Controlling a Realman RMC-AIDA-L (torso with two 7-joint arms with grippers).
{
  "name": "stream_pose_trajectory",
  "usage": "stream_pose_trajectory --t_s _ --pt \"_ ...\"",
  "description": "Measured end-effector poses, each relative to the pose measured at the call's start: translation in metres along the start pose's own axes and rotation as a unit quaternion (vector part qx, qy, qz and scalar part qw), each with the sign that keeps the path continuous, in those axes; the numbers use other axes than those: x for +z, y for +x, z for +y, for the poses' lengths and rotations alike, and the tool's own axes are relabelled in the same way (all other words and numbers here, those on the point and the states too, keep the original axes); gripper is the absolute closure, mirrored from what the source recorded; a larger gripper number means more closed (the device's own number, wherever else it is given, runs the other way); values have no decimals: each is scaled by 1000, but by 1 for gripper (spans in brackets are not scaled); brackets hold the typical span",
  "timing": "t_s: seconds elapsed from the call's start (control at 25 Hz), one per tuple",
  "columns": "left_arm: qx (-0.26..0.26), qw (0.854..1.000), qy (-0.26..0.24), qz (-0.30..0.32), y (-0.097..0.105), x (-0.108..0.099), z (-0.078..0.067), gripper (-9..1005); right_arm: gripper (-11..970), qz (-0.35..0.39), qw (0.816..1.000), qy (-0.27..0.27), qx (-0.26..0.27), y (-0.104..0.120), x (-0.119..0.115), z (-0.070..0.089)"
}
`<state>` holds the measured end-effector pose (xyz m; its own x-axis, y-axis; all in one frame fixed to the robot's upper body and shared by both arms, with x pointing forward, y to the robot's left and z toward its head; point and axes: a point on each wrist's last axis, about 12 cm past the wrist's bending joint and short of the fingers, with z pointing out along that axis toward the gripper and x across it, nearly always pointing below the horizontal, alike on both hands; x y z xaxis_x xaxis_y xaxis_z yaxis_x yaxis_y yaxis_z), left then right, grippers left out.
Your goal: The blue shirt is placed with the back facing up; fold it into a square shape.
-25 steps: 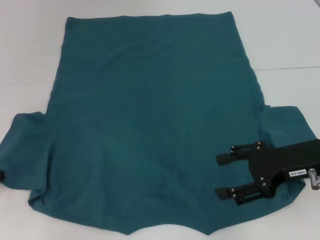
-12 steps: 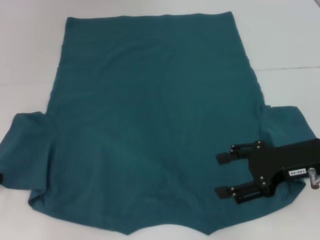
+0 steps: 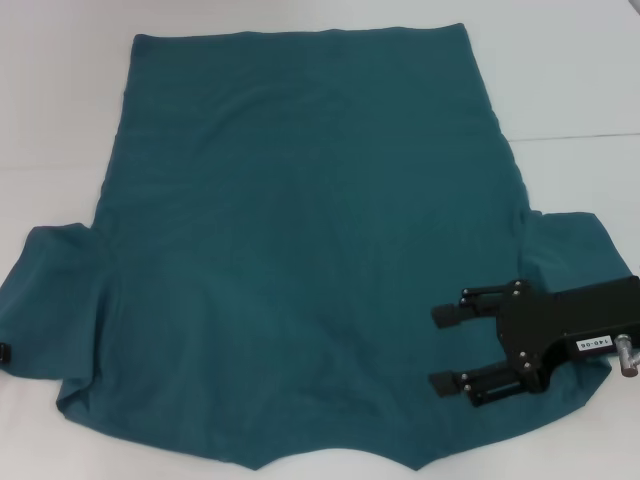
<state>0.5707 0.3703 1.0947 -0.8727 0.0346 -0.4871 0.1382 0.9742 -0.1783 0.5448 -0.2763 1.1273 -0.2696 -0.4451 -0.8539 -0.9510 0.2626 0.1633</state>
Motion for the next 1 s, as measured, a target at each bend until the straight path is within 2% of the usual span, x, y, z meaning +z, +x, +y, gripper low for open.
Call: stream_pose_trajectory --t_s 0.2,0.64,1.0 --pt "4 1000 2 2 0 1 -2 559 76 0 1000 0 -1 0 0 0" --pt "5 1000 5 3 0 4 -5 909 75 0 1000 2 -3 -1 0 -1" --pt "13 1000 3 -11 -7 -5 -7 906 75 0 1000 4 -1 0 1 -2"
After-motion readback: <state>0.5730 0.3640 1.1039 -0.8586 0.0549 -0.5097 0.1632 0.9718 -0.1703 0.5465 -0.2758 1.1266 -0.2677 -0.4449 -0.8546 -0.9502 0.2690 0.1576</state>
